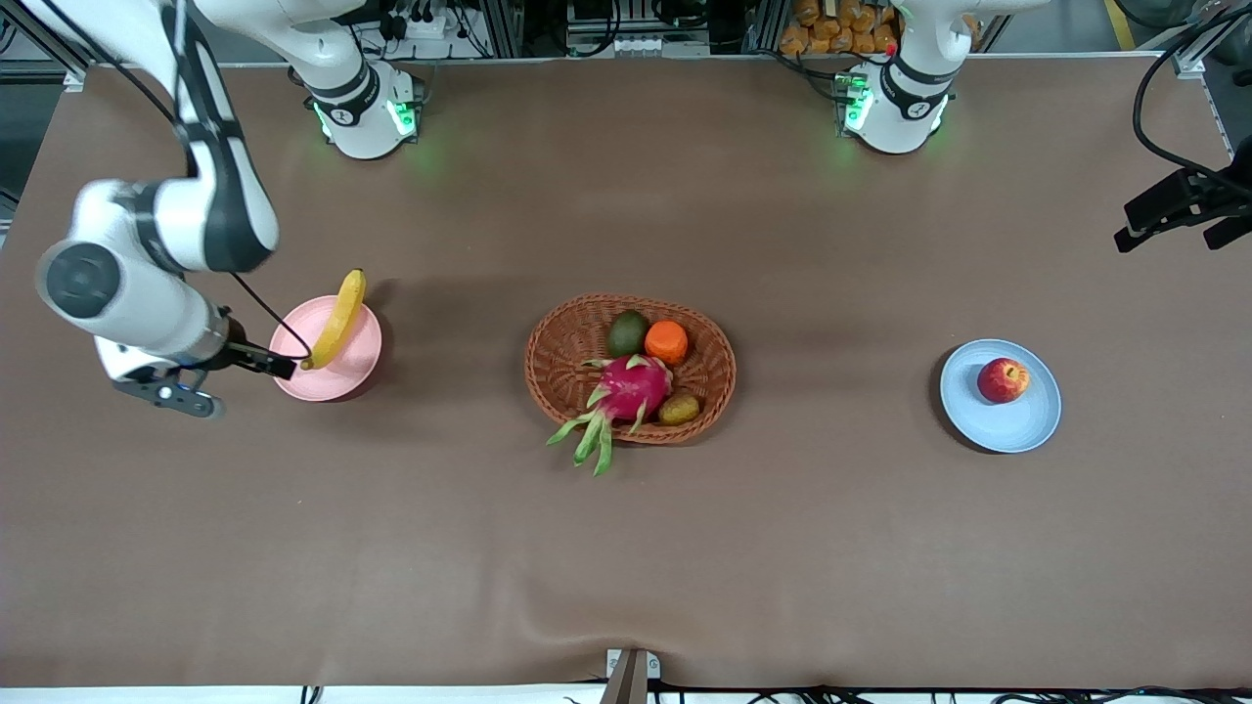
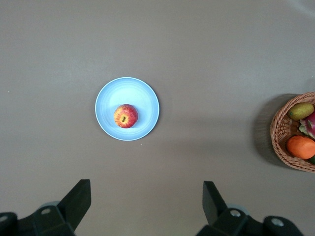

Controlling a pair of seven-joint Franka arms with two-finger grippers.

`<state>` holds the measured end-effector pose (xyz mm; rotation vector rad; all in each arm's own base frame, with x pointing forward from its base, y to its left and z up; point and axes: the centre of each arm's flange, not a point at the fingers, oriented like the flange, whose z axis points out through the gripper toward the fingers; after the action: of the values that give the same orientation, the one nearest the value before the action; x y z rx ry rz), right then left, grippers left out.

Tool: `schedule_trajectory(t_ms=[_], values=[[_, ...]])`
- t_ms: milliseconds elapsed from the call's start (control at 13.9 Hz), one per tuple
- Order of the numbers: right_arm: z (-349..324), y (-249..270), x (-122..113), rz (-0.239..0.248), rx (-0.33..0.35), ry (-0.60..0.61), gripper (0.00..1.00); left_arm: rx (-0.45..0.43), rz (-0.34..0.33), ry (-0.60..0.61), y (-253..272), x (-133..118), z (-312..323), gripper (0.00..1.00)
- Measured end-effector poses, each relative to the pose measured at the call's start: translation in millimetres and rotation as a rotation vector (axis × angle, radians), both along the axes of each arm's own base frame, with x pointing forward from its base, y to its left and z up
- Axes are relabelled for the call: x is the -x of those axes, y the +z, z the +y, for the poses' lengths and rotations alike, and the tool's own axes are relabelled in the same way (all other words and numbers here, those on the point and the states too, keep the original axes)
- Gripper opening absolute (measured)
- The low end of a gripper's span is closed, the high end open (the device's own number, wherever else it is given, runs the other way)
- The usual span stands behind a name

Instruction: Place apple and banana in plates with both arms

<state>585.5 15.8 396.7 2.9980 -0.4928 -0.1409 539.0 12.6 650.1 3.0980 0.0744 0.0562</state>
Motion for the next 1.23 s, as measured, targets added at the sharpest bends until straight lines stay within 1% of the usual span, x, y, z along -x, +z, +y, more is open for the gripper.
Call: schedule_trajectory(t_ms=[144,288,432,721,937,1009,1225], values=[[17.4,69.4,-5.5,0.007,-0.052,-0.005,1.0,0.0,0.0,-0.006,0.1,0.0,-3.2,1.0],[29.1,126.7,-8.9,-0.016,-0.076,0.007,1.0,0.0,0.0,-0.012,0.1,0.0,-6.7,1.0],[36.6,163.6,-9.7,-0.044,-0.083,0.028,1.0,0.0,0.001,-0.017,0.1,0.0,-9.3,1.0],[46.5,188.3,-11.5,-0.082,-0.092,0.119,1.0,-0.001,0.002,-0.016,0.0,0.2,-8.6,1.0],[57.4,214.2,-12.4,-0.131,-0.095,0.168,1.0,-0.007,0.003,-0.019,0.0,0.2,-10.0,1.0],[60.6,223.6,-11.0,-0.14,-0.096,0.175,1.0,-0.007,0.003,-0.02,0.0,0.2,-10.6,1.0],[61.4,238.2,-7.5,-0.141,-0.097,0.202,1.0,-0.007,0.003,-0.023,0.1,0.2,-11.8,1.0]])
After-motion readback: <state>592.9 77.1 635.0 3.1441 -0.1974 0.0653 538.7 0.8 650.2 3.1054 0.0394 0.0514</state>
